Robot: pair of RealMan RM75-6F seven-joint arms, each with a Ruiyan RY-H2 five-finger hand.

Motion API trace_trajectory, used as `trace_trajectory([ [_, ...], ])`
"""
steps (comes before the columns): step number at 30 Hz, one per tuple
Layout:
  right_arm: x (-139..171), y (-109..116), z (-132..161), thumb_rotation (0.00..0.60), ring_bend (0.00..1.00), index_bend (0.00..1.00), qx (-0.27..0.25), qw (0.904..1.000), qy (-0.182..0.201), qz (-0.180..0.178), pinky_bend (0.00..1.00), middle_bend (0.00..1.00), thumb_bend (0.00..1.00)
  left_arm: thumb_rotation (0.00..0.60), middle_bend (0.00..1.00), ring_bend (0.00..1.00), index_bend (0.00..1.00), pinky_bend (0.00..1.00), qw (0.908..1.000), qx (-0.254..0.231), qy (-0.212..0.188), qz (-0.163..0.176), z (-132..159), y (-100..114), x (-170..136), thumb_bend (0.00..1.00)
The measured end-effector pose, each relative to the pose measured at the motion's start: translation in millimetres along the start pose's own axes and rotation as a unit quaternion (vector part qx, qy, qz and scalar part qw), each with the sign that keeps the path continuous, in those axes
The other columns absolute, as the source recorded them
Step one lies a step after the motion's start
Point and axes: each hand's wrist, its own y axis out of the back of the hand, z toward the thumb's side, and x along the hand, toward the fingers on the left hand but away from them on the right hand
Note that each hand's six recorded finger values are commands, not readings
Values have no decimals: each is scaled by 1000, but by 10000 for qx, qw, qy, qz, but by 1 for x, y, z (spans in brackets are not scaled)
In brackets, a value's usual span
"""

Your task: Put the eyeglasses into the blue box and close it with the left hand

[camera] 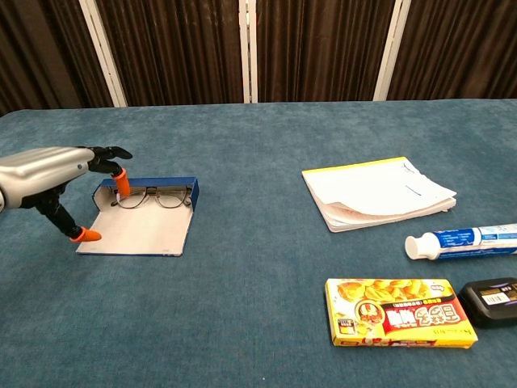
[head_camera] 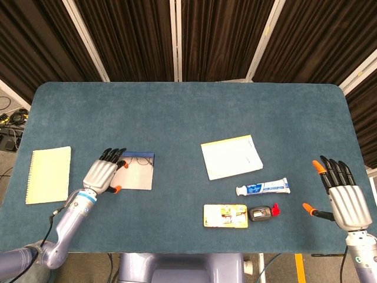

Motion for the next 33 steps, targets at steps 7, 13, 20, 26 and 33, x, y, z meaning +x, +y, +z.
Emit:
trace_trajectory([
  [7,0,2,-1,600,0,0,-39,10000,-6,-12,0,0,0,600,0,0,345,0,9999,65,-106,13,9,-15,-4,243],
  [13,0,2,-2,600,0,0,-50,10000,-13,-10,0,0,0,600,0,0,316,0,9999,16,-154,21,14,-27,-2,240],
  [20,-1,1,-4,600,0,0,-47,10000,-31,3,0,0,0,600,0,0,312,0,9998,-63,-187,55,21,-36,5,241],
  [26,-1,1,-4,600,0,0,-46,10000,-32,0,0,0,0,600,0,0,309,0,9998,-82,-144,87,20,-38,12,240],
  [33,-1,1,-4,600,0,0,-42,10000,-30,-5,0,0,0,600,0,0,309,0,9999,-95,-121,47,19,-41,13,241],
])
